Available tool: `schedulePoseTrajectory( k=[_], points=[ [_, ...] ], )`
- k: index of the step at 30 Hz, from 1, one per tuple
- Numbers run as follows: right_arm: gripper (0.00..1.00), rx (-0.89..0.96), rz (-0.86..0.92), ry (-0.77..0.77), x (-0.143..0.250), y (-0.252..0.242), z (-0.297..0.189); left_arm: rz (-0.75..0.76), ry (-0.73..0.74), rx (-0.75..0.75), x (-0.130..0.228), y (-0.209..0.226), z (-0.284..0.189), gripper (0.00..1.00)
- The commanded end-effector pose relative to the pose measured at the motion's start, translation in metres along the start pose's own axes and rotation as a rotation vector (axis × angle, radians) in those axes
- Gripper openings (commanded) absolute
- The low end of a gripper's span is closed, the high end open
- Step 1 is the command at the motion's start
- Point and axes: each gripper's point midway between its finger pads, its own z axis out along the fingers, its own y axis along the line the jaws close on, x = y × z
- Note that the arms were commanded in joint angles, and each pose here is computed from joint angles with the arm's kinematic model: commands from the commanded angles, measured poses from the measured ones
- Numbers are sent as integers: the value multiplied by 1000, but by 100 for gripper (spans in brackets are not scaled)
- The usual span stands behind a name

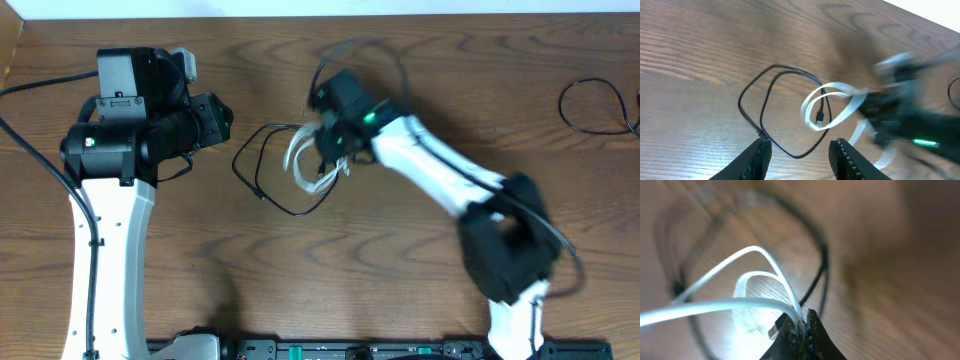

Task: Untangle cables
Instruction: 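Pull the white cable up and right, dropping it at the right edge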

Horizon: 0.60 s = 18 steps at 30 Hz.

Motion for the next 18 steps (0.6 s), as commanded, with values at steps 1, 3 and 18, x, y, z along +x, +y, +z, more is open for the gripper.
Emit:
schedulePoseTrajectory(
  k=[1, 3, 18],
  points=[
    [1, 15, 106, -209, -54, -17, -97, -15, 12, 0, 2, 2, 3, 43],
    [1, 35, 157, -246, -57, -33, -129, -15, 12, 0, 2, 2, 3, 43],
    [1, 414, 769, -256, 61, -230, -302, -25, 45, -9, 4, 6, 15, 43]
  ],
)
